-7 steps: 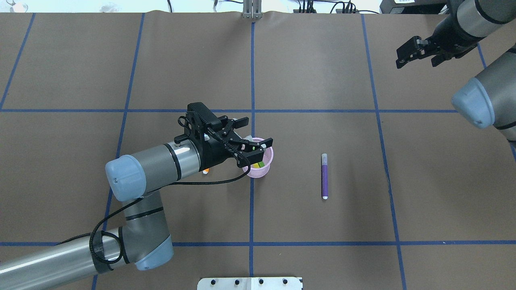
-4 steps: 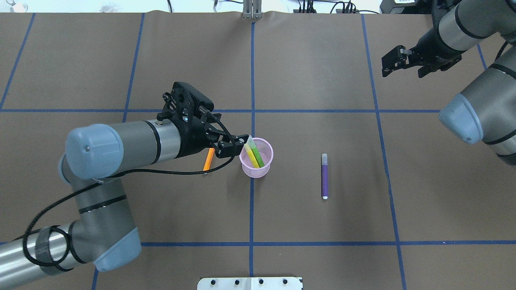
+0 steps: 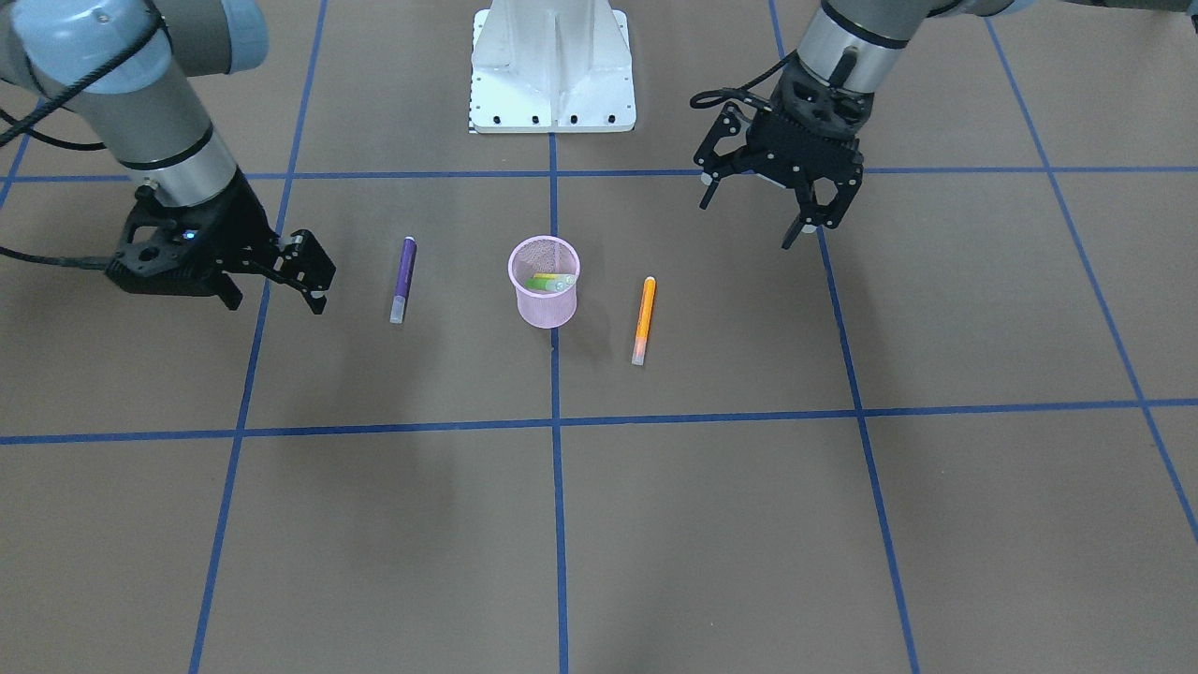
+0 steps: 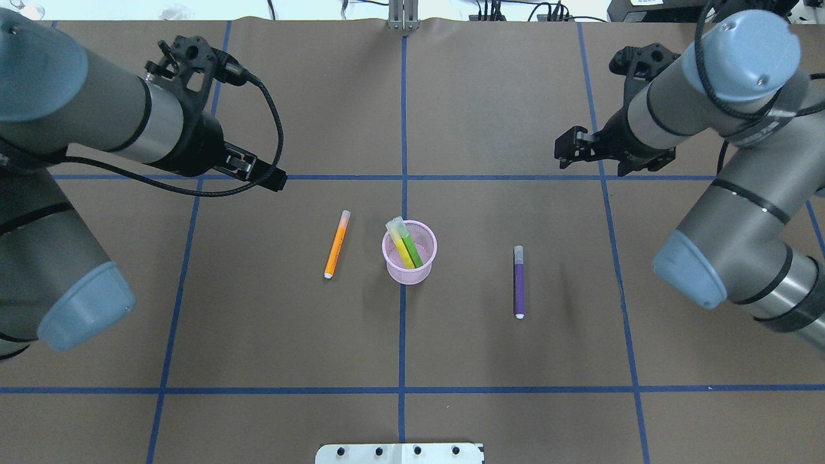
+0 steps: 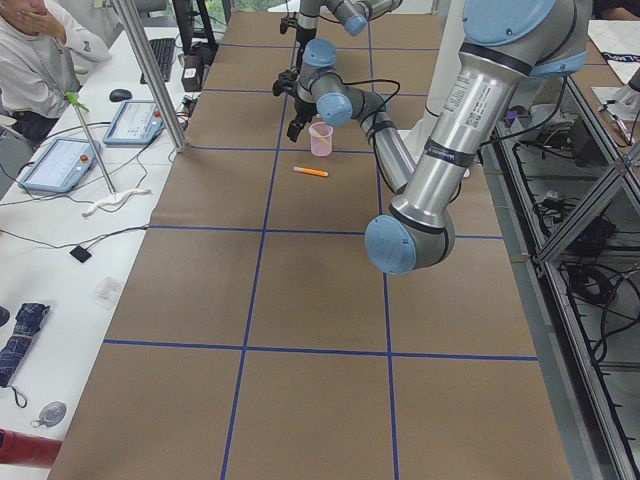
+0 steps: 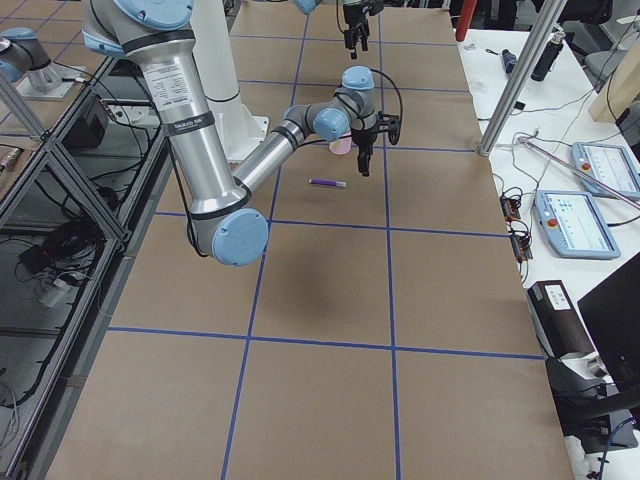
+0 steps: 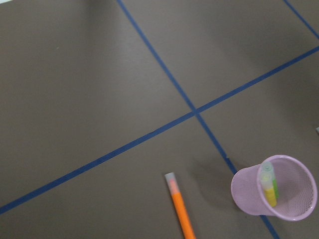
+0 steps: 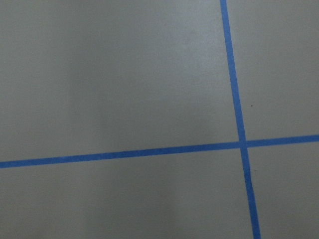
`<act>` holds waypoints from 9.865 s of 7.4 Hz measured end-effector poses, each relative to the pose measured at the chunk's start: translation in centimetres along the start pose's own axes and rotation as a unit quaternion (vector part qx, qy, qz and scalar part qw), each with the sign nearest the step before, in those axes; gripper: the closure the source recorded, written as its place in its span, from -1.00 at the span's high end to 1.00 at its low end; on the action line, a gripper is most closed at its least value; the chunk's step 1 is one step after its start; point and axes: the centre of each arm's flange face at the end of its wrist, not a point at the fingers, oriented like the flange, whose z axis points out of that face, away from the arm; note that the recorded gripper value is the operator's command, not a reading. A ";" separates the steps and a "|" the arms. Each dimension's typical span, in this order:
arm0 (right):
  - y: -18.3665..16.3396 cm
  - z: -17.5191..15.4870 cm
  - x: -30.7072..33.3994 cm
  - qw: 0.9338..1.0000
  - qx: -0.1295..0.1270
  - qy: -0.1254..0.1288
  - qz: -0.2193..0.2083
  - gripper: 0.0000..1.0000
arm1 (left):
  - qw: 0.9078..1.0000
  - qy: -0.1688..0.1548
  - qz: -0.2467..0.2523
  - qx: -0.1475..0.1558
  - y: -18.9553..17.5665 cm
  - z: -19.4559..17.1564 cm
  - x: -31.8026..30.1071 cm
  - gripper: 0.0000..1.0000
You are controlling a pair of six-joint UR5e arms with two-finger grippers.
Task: Collect pens into pen holder
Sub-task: 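Grasp the purple marker with the right gripper while the left arm withdraws, then lift the purple marker, lower it into the cup, open right gripper, then move the left gripper to the orange marker while the right arm withdraws, then grasp the orange marker with the left gripper and lift it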
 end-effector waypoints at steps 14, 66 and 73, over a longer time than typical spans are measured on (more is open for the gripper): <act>15.3 12.3 -5.2 0.996 -0.005 0.056 -0.064 -0.03 | 1.000 0.005 -0.002 0.006 0.2 -1.9 0.0 1.00; -12.4 -4.4 6.9 0.993 -0.011 -0.018 -0.117 1.00 | 0.993 -0.056 -0.066 -0.083 -1.3 27.2 6.4 -0.24; -12.5 -4.3 6.9 0.993 -0.009 -0.015 -0.117 1.00 | 0.992 -0.060 -0.069 -0.086 -1.3 26.2 6.5 -0.24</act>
